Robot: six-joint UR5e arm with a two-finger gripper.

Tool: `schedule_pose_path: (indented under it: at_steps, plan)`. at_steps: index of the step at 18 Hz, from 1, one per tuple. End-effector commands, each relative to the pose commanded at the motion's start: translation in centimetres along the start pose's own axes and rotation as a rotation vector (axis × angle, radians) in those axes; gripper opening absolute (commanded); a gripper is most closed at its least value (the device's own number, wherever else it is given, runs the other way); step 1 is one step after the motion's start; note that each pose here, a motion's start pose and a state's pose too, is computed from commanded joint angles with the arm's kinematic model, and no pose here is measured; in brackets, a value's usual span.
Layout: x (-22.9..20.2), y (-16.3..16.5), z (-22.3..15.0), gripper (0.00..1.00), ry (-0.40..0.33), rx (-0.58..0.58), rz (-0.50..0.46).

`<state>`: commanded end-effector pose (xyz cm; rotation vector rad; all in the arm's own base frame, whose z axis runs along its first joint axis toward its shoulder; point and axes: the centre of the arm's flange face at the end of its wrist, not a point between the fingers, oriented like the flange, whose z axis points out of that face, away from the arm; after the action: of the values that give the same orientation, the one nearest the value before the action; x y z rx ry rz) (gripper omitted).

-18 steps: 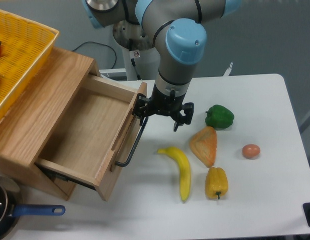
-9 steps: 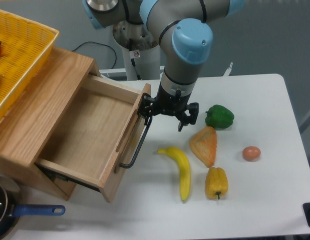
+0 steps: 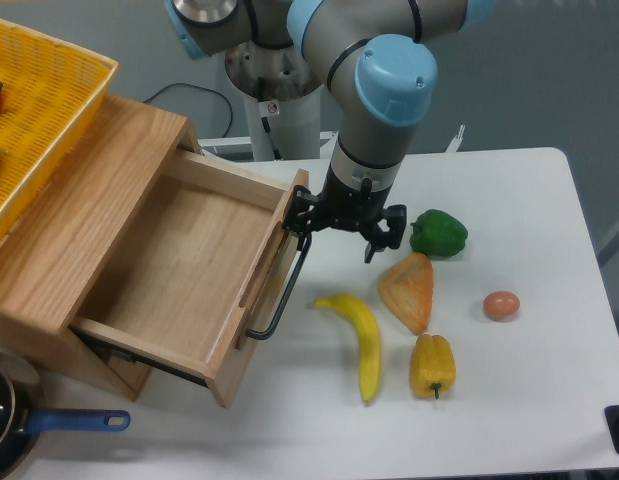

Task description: Slide open the top drawer

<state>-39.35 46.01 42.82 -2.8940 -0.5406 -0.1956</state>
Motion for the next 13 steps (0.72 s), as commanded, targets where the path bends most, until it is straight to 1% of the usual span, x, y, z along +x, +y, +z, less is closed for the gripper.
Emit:
schedule_pose_path:
  at_steps: [7, 13]
  plan:
    - [-0.56, -0.02, -0.12, 1.0, -0.003, 0.002, -0.007]
    - [-0.18, 0.1, -0.69, 1.0, -0.006, 0.008, -0.004]
